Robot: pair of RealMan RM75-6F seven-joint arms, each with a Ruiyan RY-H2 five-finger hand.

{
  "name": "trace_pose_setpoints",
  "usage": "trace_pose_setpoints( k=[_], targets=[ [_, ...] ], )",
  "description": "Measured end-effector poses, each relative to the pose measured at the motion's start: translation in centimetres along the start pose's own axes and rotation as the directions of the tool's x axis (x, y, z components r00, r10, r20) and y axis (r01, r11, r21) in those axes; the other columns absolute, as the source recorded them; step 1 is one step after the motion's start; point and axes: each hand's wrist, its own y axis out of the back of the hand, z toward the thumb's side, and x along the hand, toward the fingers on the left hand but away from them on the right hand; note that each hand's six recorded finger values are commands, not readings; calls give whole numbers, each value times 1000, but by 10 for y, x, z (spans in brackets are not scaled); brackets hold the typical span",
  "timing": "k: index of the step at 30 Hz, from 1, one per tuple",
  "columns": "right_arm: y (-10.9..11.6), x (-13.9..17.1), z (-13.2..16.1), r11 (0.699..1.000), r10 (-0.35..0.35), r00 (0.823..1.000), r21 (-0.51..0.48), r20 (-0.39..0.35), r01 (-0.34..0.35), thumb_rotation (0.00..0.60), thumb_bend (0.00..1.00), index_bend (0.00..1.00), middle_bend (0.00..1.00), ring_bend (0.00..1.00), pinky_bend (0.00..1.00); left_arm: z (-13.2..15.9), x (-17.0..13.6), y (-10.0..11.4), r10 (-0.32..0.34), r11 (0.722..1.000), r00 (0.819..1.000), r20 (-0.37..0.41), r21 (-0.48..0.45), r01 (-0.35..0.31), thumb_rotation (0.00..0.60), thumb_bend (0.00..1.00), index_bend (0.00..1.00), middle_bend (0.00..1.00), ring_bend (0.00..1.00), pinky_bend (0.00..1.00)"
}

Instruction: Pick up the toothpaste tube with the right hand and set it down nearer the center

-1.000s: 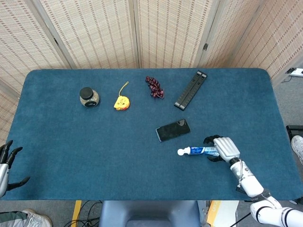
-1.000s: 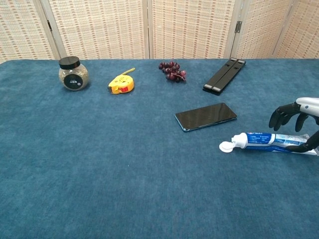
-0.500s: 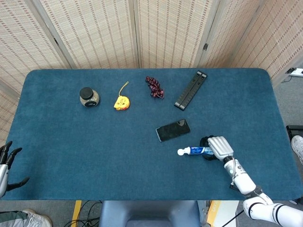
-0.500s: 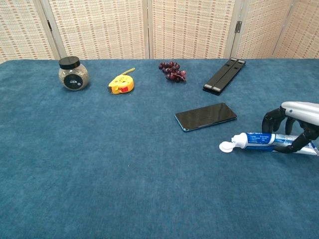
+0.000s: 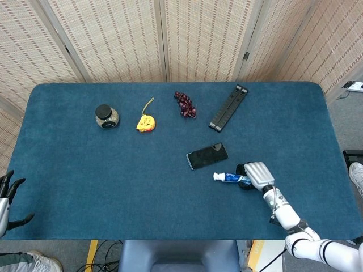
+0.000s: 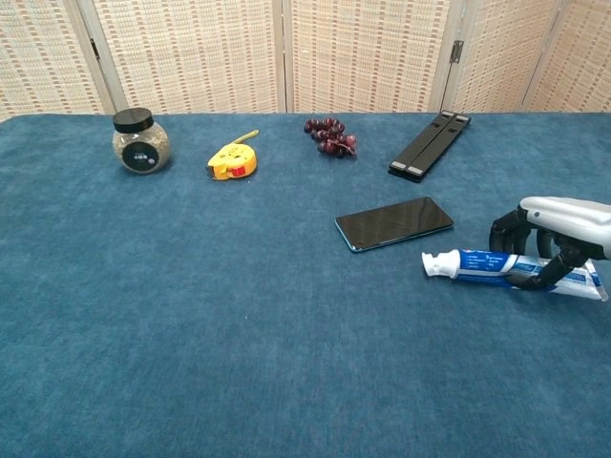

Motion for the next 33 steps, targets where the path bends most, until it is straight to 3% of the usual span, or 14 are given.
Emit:
trace_pose_setpoints(
  k=[7,16,22,33],
  targets=[
    [12,3,9,998,-48,998,-52,-36,46,600,591,646,617,513,636,-1,3,7,15,1000,1000,-1,-4,-15,600,96,186,19,0,136],
    [33,13,47,982,-109,975,-170,-194,76,600,602,662,633,533,646,14,23,20,23,999,998,58,-47,-20,600,95,161,19,0,137],
    [42,19,81,962,-157,932,-263,-327,70,600,604,672,638,545,648,30,42,25,34,998,992,123,-65,-26,600,96,133,19,0,137],
    [52,8,161,921,-217,830,-391,-514,-1,600,604,683,645,552,656,63,72,25,43,988,974,223,-154,-9,600,96,1,19,1,137]
  ],
)
